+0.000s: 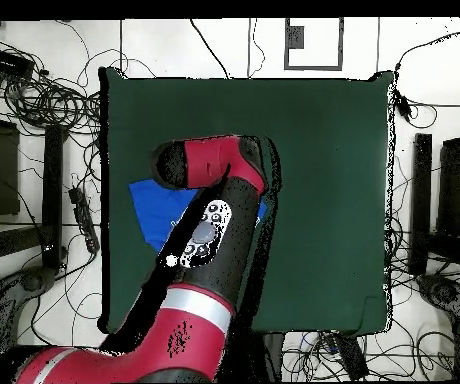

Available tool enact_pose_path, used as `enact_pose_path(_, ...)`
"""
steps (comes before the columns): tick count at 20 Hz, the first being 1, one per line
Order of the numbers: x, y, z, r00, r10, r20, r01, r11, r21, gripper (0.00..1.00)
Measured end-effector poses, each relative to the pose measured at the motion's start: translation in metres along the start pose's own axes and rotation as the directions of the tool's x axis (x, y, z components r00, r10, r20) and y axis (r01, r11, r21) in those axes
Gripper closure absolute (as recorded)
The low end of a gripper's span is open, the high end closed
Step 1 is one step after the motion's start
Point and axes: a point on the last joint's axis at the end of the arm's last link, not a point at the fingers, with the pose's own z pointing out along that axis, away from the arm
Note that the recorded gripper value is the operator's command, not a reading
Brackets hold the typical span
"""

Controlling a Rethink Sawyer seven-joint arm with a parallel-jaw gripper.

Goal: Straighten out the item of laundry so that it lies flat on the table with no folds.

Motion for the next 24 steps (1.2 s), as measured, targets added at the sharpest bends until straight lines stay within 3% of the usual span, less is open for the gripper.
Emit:
enact_pose_path(7, 0.007, -0.002, 0.010, 1.000, 0.003, -0.025, -0.003, 1.000, -0.018, 0.00)
enact_pose_path(11, 0.022, 0.001, 0.013, 0.999, -0.006, -0.046, 0.004, 0.999, -0.045, 0.00)
enact_pose_path(24, 0.045, 0.000, 0.031, 0.998, -0.038, -0.041, 0.035, 0.997, -0.069, 0.00)
